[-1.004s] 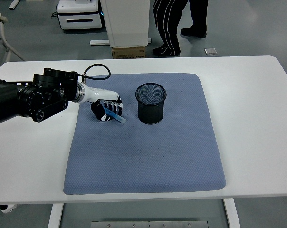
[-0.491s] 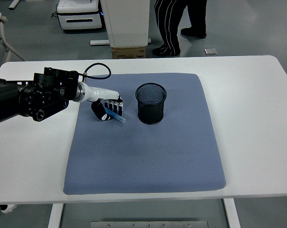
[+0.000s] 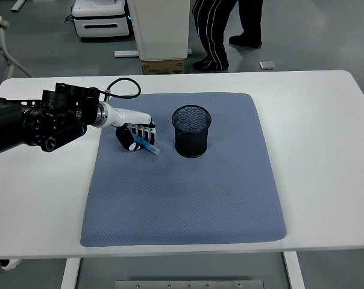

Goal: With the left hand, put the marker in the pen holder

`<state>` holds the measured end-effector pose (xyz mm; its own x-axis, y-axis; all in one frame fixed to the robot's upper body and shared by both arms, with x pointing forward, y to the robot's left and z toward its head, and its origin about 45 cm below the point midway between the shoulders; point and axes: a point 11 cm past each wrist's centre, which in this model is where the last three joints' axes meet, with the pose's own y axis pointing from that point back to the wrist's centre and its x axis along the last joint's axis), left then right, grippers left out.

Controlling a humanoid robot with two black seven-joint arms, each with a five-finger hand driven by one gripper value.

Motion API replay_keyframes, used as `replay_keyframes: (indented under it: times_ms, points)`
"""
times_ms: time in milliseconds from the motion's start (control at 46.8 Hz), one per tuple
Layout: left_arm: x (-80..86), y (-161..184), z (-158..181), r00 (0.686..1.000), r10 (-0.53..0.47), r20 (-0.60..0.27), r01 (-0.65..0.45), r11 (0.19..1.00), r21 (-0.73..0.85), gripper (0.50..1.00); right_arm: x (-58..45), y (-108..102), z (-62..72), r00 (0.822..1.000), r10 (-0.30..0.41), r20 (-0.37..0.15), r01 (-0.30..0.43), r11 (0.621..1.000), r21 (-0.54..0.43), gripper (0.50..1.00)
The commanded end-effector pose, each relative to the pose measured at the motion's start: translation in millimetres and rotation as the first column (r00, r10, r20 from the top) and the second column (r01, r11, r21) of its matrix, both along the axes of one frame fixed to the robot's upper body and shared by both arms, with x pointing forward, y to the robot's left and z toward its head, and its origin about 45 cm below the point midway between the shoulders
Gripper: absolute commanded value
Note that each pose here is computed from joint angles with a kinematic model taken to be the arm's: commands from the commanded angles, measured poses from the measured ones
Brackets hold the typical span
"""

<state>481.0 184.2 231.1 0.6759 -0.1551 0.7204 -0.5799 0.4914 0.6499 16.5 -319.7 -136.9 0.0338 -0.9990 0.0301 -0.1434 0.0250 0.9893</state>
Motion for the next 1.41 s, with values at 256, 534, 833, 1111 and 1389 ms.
replay_keyframes:
  times_ms: [256, 534, 833, 1111, 1389]
  points:
    - [5.7, -0.6, 14.7, 1.000, 0.008, 0.016, -0.008, 1.000, -0.015, 0.500, 0.0, 0.0, 0.0, 1.000, 0.000, 0.000, 0.000, 1.000, 0.000, 1.000]
    - [9.9, -2.5, 28.5, 1.000, 0.024, 0.011, -0.024, 0.999, -0.044, 0.500, 0.0, 0.0, 0.0, 1.000, 0.000, 0.000, 0.000, 1.000, 0.000, 1.000]
    - [16.0, -7.7, 50.8, 0.999, 0.041, 0.013, -0.040, 0.995, -0.089, 0.500, 0.0, 0.0, 0.0, 1.000, 0.000, 0.000, 0.000, 1.000, 0.000, 1.000]
    - [20.7, -14.6, 71.6, 0.999, 0.045, 0.022, -0.042, 0.991, -0.126, 0.500, 0.0, 0.0, 0.0, 1.000, 0.000, 0.000, 0.000, 1.000, 0.000, 1.000]
    - [24.9, -17.8, 91.5, 0.998, 0.064, 0.025, -0.059, 0.981, -0.182, 0.500, 0.0, 0.0, 0.0, 1.000, 0.000, 0.000, 0.000, 1.000, 0.000, 1.000]
